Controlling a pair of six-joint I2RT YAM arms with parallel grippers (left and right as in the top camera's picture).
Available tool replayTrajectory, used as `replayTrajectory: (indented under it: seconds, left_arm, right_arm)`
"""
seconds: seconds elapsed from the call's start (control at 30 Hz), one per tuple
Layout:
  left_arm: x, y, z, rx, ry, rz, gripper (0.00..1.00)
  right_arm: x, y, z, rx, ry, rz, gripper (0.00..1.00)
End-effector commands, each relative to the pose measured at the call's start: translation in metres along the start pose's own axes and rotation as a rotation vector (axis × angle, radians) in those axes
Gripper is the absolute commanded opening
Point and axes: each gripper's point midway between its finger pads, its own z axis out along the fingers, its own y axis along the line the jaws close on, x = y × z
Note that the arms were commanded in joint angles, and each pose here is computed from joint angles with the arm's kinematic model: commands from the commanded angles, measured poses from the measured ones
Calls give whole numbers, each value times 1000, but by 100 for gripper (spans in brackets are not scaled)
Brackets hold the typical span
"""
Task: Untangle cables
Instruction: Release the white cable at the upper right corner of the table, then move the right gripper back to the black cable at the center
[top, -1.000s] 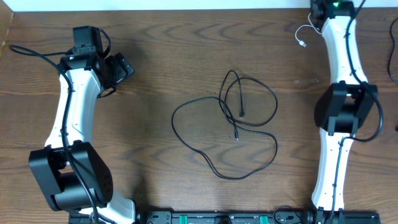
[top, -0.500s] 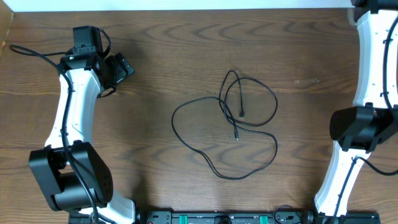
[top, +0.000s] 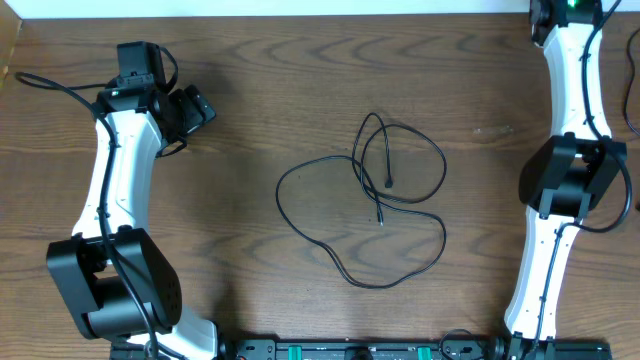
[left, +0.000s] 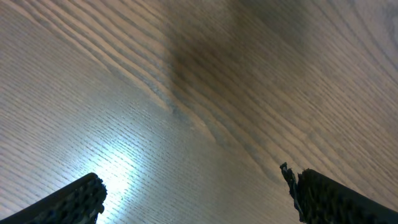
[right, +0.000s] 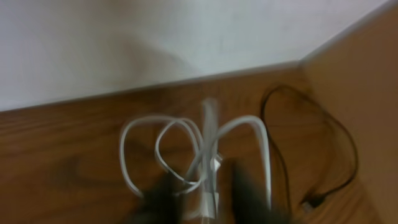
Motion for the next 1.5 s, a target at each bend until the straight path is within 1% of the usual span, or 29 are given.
replayTrajectory:
  seconds: [0.0,0.07,0.13,0.2,0.3,0.47,0.6,0.67,0.77,0.9,1.07,1.17,1.27,1.33,1.4,1.47]
  left_arm:
    - [-1,0,-3,3,-3,7,99]
    - [-1,0,-3,4,-4,7,99]
    - [-1,0,-3,4,-4,7,99]
    - [-1,0,-3,4,-4,7,99]
    - [-1,0,-3,4,-4,7,99]
    - [-1,0,-3,3,-4,7,98]
    - [4,3,-4,-5,16,10,98]
    - [4,0,-4,7,14,28,98]
    - [0,-14,-11,88,-1,84,98]
    - [-7,-31,-44,186,-59,161,99]
    - [-8,-33,-117,259,-187,173,99]
    - [-5,-30,-158,293,-268,177,99]
    - [3,-27,-190,326,-323,183,99]
    - [13,-28,-204,362,-327,191,99]
    - [21,-28,-209,379,-309,194,100]
    - [29,-26,-206,376,-273,190,95]
  right_arm:
    - [14,-19,15,-13,42,116,64]
    - [17,-18,16,-50,56,118,90]
    - [16,-20,12,-56,59,117,99]
    - [13,-18,6,-88,56,93,99]
    - [2,-9,-11,-187,37,51,99]
    - [-14,-9,-51,-295,17,53,99]
    - [-21,-7,-101,-421,26,49,99]
    - [-21,-4,-134,-511,42,46,99]
    - [-18,2,-184,-649,65,43,99]
    - [-12,-1,-243,-755,88,38,98]
    - [-5,-6,-301,-838,93,29,98]
    - [5,-8,-323,-867,122,25,99]
    - [19,-6,-332,-878,182,14,99]
    - [32,-1,-336,-892,232,-18,99]
    - [43,5,-340,-906,270,-58,98]
    - [51,12,-344,-919,299,-86,99]
